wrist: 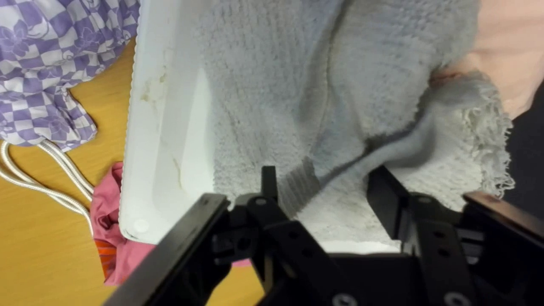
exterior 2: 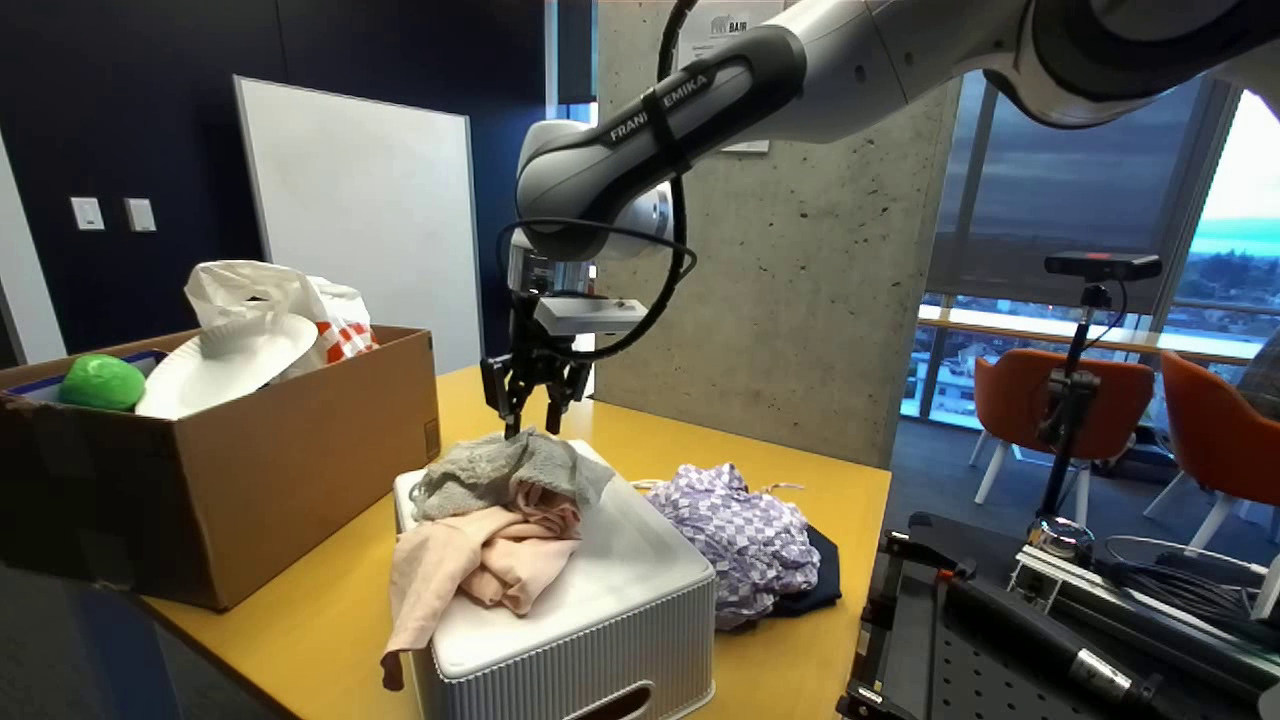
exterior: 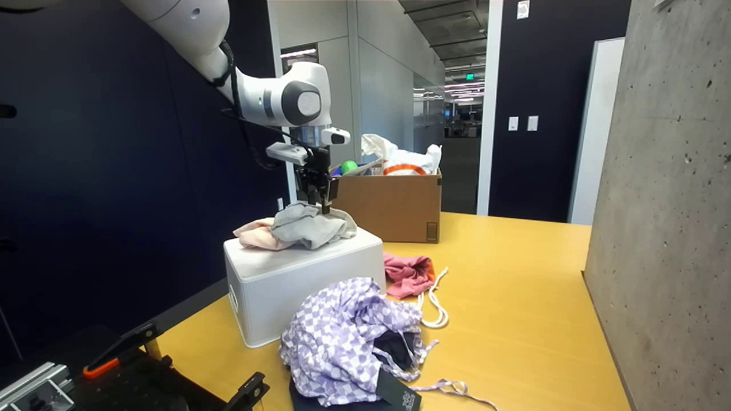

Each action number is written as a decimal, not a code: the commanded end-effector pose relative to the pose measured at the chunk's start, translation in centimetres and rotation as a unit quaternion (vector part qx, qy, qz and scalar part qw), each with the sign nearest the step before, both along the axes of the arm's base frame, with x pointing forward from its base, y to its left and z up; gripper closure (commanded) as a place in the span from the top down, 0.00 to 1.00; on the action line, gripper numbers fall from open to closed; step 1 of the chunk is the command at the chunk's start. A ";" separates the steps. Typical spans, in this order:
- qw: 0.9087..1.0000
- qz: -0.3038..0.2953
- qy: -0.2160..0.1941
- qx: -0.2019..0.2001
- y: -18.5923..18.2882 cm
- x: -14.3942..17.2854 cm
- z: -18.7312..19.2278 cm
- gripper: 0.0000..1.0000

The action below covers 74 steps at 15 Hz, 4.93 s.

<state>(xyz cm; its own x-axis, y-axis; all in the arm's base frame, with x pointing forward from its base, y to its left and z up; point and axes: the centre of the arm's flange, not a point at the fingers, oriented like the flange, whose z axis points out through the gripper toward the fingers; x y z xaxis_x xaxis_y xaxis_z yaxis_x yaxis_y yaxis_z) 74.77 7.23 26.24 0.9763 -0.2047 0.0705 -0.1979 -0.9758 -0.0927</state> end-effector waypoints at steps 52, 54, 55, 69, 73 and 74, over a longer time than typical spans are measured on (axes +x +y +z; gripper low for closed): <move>0.983 -0.119 -0.096 -0.103 -15.0 -15.3 16.4 0.01; 0.986 -0.106 -0.085 -0.093 -13.9 -14.5 14.3 0.01; 0.988 -0.100 -0.079 -0.088 -13.2 -14.2 13.1 0.01; 0.994 -0.094 0.027 -0.043 -14.6 -14.8 -4.6 0.01; 0.989 -0.115 0.056 -0.071 -16.3 -14.4 -9.3 0.01; 0.988 -0.119 0.055 -0.081 -16.8 -14.3 -10.4 0.01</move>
<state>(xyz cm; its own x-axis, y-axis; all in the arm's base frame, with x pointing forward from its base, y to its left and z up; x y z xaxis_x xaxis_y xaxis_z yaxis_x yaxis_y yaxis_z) 59.02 -8.45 18.48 0.9148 -0.4039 -0.0108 -0.4030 -0.9141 0.0443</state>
